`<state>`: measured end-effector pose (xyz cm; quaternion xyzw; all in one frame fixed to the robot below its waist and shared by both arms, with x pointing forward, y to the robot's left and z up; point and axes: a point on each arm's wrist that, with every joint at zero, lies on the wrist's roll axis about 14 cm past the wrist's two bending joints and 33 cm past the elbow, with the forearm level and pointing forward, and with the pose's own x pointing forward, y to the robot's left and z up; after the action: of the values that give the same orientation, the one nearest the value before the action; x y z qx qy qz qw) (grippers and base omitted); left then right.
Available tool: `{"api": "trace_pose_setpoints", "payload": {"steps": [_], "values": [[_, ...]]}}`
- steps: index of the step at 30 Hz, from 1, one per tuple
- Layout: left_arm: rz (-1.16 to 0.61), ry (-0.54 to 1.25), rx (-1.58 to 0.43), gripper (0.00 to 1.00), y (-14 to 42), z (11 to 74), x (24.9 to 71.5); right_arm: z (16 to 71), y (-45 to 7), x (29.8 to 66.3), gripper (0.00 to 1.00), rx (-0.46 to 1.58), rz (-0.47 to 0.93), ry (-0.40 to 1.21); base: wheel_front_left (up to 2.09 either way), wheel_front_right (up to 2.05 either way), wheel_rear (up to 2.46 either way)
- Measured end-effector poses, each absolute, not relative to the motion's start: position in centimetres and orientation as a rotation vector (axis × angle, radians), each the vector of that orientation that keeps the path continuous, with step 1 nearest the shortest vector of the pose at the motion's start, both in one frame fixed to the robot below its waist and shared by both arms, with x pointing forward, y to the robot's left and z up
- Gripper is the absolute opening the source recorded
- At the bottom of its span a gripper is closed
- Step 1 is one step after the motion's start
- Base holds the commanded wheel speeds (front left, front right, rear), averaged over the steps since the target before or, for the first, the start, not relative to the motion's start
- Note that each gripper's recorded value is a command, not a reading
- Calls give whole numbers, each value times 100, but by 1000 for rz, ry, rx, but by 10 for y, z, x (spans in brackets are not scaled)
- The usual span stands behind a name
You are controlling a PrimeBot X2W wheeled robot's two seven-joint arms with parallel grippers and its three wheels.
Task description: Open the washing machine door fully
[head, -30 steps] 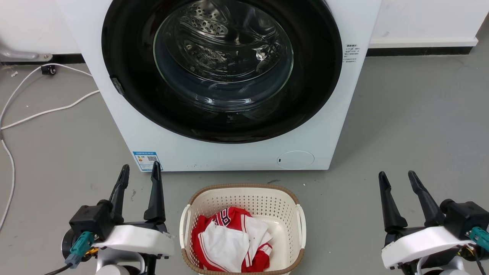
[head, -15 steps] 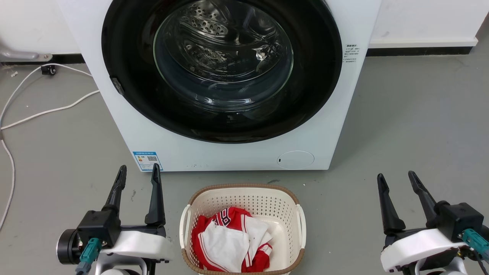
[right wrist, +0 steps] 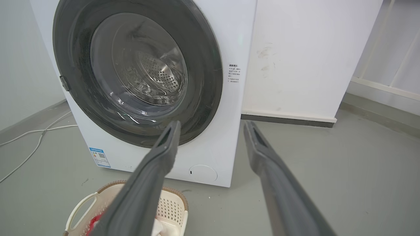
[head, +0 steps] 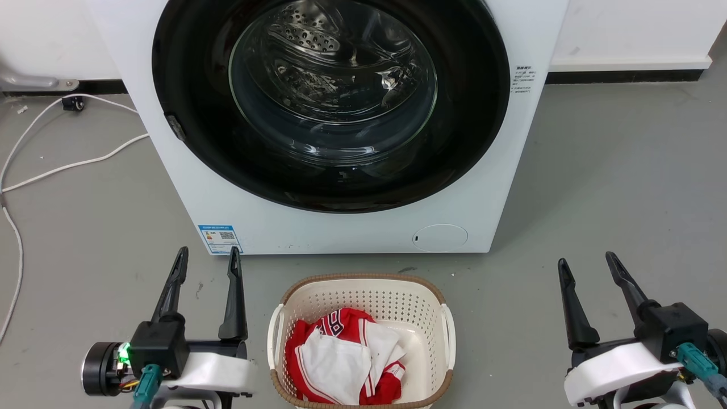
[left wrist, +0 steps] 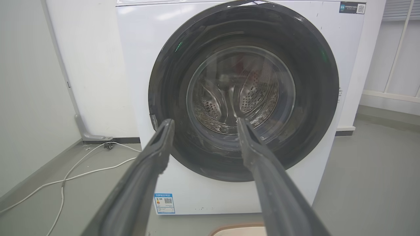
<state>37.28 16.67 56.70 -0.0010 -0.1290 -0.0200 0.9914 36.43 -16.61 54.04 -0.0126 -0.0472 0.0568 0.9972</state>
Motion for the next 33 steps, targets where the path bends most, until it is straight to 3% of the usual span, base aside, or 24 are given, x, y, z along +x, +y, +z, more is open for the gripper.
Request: {"api": "trace_pose_setpoints", "payload": {"steps": [26,27,28,29,33], "values": [[-27,-265,32,100,169,565,370,539,-164,364,100,-60,120,-97,0,0,0],[-26,-265,31,100,169,565,370,539,-164,364,82,-51,120,-97,0,0,0],[-25,-265,30,100,169,565,370,539,-164,364,15,-46,120,-100,0,0,0],[-25,-264,29,100,169,565,371,539,-164,364,0,-43,120,-100,0,0,0],[-24,-264,26,100,170,565,371,538,-164,365,0,-34,120,-99,0,0,0]]}}
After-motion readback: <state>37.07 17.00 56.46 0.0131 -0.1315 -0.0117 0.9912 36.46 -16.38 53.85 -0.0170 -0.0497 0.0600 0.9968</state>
